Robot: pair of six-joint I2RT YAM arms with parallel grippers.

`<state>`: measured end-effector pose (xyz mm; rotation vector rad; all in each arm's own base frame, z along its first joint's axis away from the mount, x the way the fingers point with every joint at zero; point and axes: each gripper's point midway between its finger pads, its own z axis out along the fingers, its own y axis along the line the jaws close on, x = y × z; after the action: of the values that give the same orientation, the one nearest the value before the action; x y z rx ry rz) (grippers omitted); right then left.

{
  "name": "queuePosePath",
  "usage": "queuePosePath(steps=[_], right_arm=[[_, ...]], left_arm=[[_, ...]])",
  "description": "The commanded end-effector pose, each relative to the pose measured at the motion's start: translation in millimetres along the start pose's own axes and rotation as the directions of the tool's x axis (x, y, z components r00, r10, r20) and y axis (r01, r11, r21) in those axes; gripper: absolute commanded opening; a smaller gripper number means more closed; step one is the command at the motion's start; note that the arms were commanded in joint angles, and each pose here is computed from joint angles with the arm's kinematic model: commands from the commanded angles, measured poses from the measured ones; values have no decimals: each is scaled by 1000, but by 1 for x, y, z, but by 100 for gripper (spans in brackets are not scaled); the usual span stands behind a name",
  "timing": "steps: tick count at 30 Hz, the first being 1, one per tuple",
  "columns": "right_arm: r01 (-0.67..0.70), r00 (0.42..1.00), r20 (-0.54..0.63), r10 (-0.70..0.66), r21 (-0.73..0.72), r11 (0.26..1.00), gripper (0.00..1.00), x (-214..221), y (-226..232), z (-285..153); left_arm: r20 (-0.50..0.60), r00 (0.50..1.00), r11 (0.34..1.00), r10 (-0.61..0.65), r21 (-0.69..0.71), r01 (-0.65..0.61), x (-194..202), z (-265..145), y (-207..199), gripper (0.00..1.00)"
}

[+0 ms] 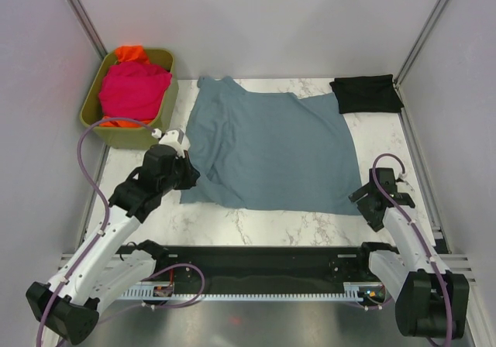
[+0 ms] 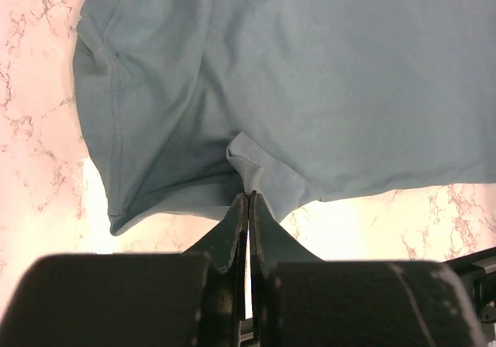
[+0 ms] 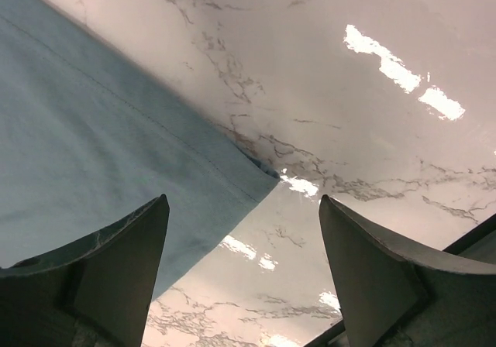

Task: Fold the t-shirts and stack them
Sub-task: Flatten the tshirt out

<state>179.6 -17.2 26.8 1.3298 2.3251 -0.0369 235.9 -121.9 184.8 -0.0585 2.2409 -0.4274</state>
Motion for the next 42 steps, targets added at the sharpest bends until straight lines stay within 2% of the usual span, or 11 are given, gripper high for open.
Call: queuePosePath(steps=[1, 5, 8, 17, 23, 28, 31, 35, 36, 38, 42], right_arm=[[-57, 998, 12, 57, 8, 998, 86, -5, 3, 4], [-42, 999, 5, 42, 18, 999, 78, -4, 5, 19], [-31, 999, 13, 31, 19, 999, 63, -7, 7, 21], [-22, 999, 31, 24, -65, 998, 3, -11, 17, 7], [27, 999, 28, -20, -257, 966, 0, -24, 55, -37], [143, 976, 216, -38, -495, 857, 0, -84, 109, -145], [241, 937, 350, -18, -607, 758, 0, -113, 126, -227], [366, 841, 536, 80, -670, 646, 0, -143, 121, -334], [400, 798, 589, 131, -679, 616, 0, -151, 114, -371], [395, 755, 628, 189, -666, 633, 0, -160, 97, -399], [403, 627, 688, 366, -688, 603, 0, -171, 53, -476]], left_arm=[[14, 999, 998, 43, 45, -44, -3, -5, -7, 2], [23, 999, 997, 47, 53, -48, -6, -5, -9, 2], [19, 999, 997, 47, 57, -48, -5, -5, -9, 2], [18, 999, 998, 44, 45, -45, -4, -4, -7, 2], [48, 996, 989, 70, 130, -76, -14, -18, -23, 2], [245, 961, 960, 129, 213, -183, -68, -79, -47, 2], [402, 897, 908, 182, 280, -310, -101, -131, -69, 2], [609, 767, 825, 201, 316, -468, -137, -212, -94, 2], [683, 707, 802, 185, 311, -510, -150, -248, -100, 2], [743, 649, 788, 162, 298, -538, -163, -281, -104, 2], [873, 478, 687, 93, 291, -665, -174, -376, -123, 2]])
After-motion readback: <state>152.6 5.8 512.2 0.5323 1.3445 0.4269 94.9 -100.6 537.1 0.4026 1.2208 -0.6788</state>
